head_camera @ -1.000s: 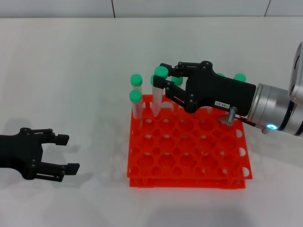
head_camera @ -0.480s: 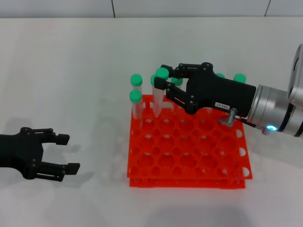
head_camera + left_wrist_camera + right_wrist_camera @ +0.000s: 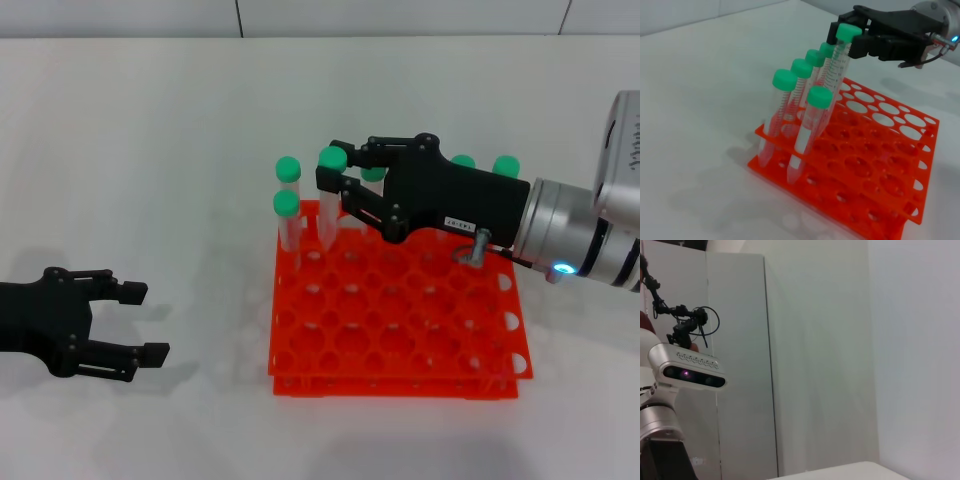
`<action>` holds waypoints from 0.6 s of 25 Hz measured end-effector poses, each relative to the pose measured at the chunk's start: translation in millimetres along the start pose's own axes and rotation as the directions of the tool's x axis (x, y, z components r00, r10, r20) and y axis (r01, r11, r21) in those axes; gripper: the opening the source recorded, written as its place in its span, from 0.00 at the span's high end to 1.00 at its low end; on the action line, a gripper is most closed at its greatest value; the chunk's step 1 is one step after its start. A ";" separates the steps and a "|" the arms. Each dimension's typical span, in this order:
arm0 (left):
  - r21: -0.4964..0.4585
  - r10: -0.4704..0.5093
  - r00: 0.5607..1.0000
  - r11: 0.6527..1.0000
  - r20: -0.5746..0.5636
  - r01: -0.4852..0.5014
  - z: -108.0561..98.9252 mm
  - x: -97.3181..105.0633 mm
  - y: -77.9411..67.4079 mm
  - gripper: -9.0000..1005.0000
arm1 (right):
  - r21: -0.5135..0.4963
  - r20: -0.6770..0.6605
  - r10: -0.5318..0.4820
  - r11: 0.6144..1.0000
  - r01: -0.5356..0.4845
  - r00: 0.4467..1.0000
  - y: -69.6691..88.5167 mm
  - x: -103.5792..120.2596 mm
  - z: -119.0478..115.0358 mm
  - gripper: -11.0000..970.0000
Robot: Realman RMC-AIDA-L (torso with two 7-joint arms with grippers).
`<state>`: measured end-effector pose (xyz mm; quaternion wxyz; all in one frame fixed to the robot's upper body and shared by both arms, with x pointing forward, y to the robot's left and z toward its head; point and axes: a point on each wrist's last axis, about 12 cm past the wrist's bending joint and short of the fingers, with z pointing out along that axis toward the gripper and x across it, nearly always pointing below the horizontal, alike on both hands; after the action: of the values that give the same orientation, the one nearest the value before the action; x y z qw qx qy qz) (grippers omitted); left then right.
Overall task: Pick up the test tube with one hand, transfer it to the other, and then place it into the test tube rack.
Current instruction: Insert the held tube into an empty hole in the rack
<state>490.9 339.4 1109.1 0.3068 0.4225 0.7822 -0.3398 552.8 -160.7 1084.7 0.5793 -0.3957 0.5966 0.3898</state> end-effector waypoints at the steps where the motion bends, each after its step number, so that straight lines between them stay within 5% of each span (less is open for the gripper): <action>1: 0.000 0.000 1.000 1.000 0.000 0.000 0.0 0.0 0.0 0.12 | 0.000 -0.001 0.000 1.000 0.000 1.000 0.1 0.1 0.2 0.72; 15: 0.001 0.002 1.000 1.000 0.000 -0.002 0.2 -0.6 0.2 0.12 | 0.021 -0.036 -0.003 1.000 0.004 0.999 -2.0 4.0 2.3 0.72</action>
<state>491.4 339.0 1109.4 0.3070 0.4232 0.7817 -0.3399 555.5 -159.4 1080.6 0.5733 -0.3975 0.6103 0.3753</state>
